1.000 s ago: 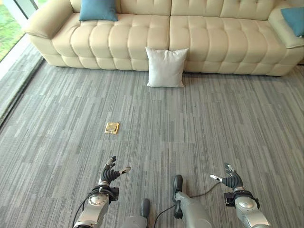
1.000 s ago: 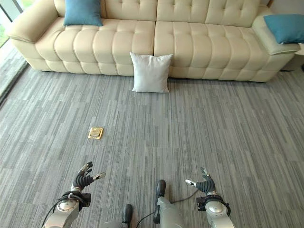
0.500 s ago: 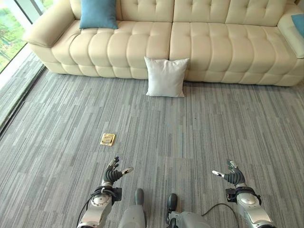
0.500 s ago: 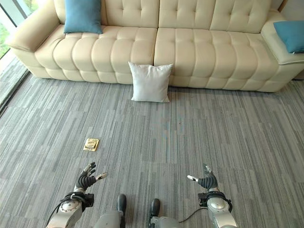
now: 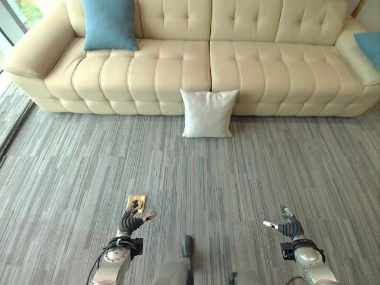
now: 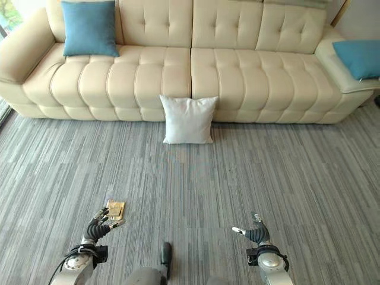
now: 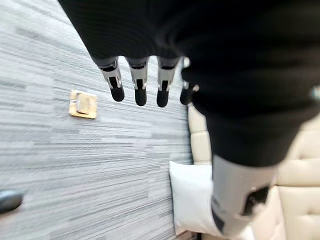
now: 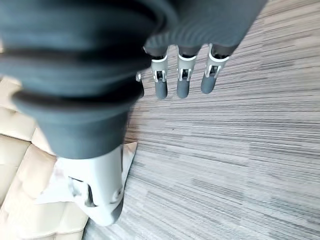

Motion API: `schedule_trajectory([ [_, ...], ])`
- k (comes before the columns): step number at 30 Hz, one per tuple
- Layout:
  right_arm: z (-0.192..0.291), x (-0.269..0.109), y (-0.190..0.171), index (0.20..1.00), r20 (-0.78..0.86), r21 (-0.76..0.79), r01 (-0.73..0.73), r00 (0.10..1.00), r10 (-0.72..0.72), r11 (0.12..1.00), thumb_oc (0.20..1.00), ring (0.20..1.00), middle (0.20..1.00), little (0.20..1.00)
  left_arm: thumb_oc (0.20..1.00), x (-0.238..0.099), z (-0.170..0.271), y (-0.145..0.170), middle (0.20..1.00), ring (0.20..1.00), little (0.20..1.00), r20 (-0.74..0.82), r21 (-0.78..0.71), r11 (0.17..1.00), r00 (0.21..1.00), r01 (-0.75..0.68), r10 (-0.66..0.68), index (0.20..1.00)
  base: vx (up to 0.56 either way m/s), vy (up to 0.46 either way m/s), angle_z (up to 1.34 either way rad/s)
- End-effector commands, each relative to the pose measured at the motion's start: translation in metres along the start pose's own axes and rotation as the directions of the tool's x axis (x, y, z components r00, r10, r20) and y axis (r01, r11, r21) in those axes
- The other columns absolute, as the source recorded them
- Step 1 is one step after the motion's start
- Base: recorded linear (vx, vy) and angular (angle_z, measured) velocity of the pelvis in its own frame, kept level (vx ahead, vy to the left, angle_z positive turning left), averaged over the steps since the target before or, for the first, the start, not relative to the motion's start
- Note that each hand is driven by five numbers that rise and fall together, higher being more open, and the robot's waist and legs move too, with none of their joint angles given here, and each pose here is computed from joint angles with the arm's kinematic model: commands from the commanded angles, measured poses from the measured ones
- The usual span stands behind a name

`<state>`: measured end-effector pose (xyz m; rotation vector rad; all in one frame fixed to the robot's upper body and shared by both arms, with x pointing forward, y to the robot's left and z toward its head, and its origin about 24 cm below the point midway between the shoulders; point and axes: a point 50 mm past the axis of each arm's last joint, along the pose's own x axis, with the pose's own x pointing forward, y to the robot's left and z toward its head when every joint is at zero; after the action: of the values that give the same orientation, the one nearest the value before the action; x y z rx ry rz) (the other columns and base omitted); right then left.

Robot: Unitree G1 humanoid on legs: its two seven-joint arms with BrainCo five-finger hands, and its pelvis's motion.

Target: Pick up all the scattered cushions and arrange them neatly on the sofa.

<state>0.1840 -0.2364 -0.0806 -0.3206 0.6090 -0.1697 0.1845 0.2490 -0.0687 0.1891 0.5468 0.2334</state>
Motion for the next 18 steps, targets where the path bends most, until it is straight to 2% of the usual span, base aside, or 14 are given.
schedule_trajectory([
  [1,0.02,0.006,-0.005,1.0,0.075,-0.005,0.015,0.997,-0.015,1.0,1.0,1.0,1.0,1.0,1.0,-0.004,0.01,0.009,1.0,1.0,1.0,0.063,0.011,1.0,0.998,-0.009,0.008,1.0,0.31,0.161,-0.07],
  [12,0.018,0.005,-0.009,1.0,0.067,-0.009,0.027,0.997,-0.027,1.0,1.0,1.0,1.0,1.0,1.0,0.001,0.028,-0.001,1.0,1.0,1.0,0.134,-0.022,1.0,0.991,0.018,-0.015,1.0,0.34,-0.062,0.0],
  [18,0.014,0.005,-0.018,1.0,0.054,0.032,0.049,0.997,-0.05,0.998,1.0,1.0,1.0,1.0,1.0,0.002,0.026,-0.016,1.0,1.0,1.0,0.118,-0.133,0.989,0.992,0.057,-0.041,1.0,0.3,-0.143,0.26],
])
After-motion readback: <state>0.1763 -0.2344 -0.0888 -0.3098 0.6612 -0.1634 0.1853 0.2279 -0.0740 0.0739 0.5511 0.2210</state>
